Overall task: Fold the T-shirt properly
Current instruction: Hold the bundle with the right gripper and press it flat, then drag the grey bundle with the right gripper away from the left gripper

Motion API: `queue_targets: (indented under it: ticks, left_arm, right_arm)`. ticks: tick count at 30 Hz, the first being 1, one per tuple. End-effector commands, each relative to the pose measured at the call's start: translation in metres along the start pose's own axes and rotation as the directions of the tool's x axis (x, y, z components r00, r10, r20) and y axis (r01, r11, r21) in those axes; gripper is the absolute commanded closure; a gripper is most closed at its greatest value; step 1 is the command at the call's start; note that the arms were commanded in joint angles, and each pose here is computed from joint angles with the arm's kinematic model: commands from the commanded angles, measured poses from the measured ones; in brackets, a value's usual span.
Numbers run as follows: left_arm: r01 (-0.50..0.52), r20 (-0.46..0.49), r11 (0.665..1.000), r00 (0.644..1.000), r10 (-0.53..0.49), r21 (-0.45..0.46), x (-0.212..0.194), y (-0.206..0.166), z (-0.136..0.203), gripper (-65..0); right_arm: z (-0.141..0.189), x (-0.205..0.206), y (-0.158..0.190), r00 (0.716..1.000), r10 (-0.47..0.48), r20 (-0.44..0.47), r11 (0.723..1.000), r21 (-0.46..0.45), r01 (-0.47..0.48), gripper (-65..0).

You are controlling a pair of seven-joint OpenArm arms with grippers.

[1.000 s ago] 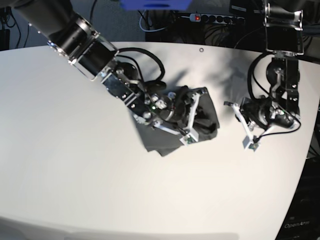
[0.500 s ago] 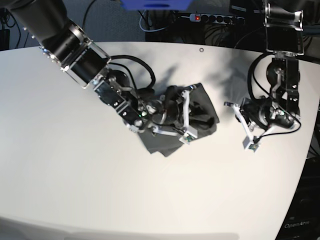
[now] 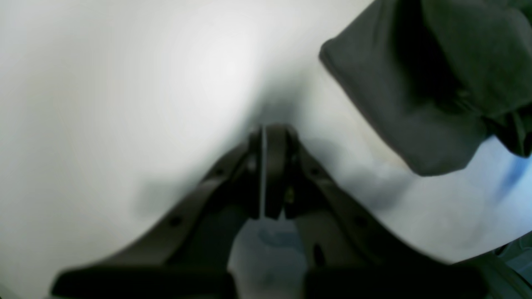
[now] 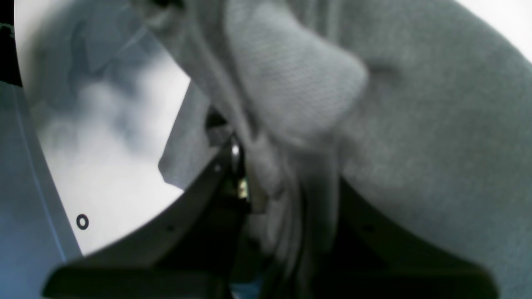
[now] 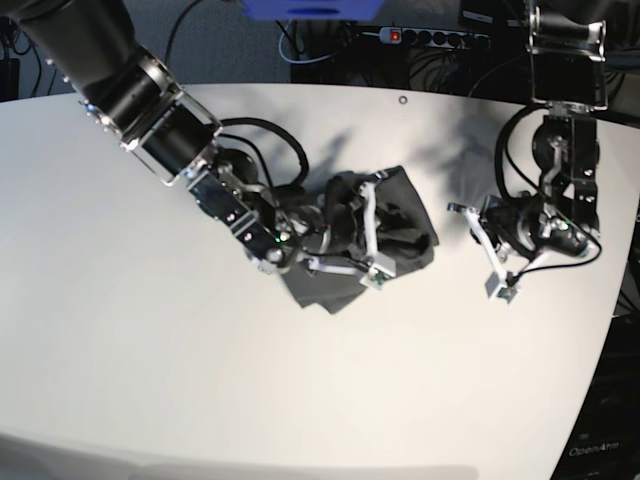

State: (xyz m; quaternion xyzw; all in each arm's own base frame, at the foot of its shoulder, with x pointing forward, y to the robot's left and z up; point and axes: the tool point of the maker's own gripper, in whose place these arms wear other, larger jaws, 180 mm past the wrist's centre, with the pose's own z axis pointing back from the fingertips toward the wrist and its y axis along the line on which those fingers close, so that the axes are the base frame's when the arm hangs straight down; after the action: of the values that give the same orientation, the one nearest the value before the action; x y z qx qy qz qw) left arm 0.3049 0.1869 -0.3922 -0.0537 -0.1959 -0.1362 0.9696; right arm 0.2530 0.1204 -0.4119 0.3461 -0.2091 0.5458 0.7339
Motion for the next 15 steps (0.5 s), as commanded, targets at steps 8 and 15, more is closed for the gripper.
queue_targets:
  ticks: [8,15]
  left_arm:
    - [0.015,0.051,0.999,0.999,-0.017,0.031,0.021,0.013,0.012,-1.9]
    - [0.02,0.059,0.999,0.998,-0.023,0.047,0.026,0.019,0.015,-1.9]
  right_arm:
    - [0.001,0.01,-0.002,1.0,0.025,0.002,1.0,-0.006,-0.025,-12.9]
    - [0.003,0.01,-0.003,1.0,0.028,0.003,1.0,-0.009,-0.028,-51.2]
